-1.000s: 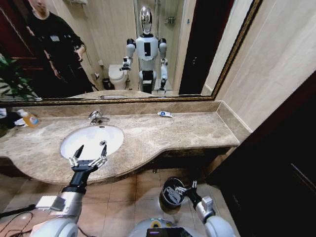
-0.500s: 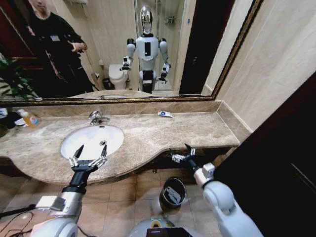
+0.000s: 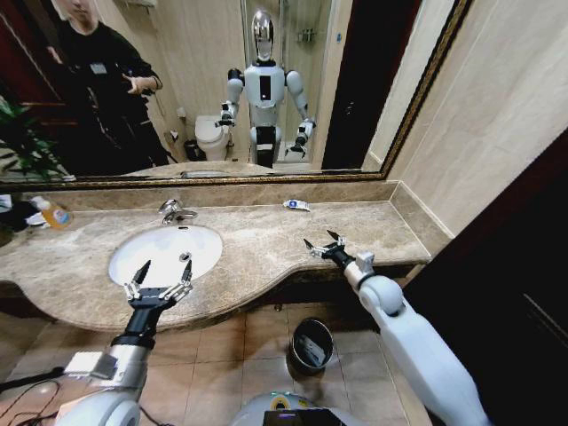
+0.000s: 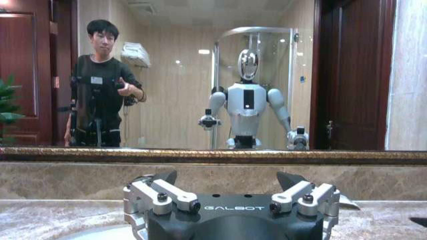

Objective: Pick up the trash from the sink and place it in the trash bin.

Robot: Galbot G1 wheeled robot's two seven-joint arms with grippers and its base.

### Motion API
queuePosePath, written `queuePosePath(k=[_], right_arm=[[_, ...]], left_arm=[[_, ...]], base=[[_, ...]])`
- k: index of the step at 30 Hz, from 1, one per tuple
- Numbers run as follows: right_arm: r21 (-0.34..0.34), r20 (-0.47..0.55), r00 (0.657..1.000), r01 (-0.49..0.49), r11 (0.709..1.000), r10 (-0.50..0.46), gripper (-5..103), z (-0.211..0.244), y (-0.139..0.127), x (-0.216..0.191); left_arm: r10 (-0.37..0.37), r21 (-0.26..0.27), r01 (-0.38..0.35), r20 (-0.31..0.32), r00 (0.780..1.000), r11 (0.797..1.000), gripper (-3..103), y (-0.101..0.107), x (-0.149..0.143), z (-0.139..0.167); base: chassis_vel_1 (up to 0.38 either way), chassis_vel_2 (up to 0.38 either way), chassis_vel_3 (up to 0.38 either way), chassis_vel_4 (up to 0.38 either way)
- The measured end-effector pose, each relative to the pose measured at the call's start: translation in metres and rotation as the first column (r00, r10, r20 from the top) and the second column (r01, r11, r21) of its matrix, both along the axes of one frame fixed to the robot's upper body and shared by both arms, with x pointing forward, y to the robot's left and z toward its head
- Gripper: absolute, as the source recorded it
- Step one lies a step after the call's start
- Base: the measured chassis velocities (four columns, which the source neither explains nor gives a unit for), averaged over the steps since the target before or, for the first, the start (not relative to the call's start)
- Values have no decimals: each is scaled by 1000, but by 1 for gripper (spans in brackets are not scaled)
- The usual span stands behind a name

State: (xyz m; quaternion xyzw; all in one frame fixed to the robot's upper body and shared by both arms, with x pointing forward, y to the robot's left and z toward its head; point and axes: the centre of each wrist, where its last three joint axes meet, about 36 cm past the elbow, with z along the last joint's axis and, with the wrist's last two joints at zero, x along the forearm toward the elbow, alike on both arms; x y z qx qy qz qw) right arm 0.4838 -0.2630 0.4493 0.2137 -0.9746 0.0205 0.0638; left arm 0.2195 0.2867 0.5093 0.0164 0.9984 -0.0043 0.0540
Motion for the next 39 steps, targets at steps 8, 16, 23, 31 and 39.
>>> queuePosePath(k=[8,16,23,31,39], right_arm=[[-1,19,999,-45,999,45,100,17,9,65],[-90,14,1000,-14,996,16,100,2,31,128],[-153,31,999,25,988,-20,100,-6,38,154],[-228,41,987,163,960,-158,100,-4,25,168],[-297,31,983,184,937,-183,100,5,31,181]], left_arm=[[0,0,0,0,1000,1000,100,0,0,0],[0,0,0,0,1000,1000,100,0,0,0],[0,0,0,0,1000,1000,100,0,0,0],[0,0,0,0,1000,1000,100,0,0,0],[0,0,0,0,1000,1000,100,0,0,0]], base=[[0,0,0,0],[0,0,0,0],[0,0,0,0],[0,0,0,0],[0,0,0,0]])
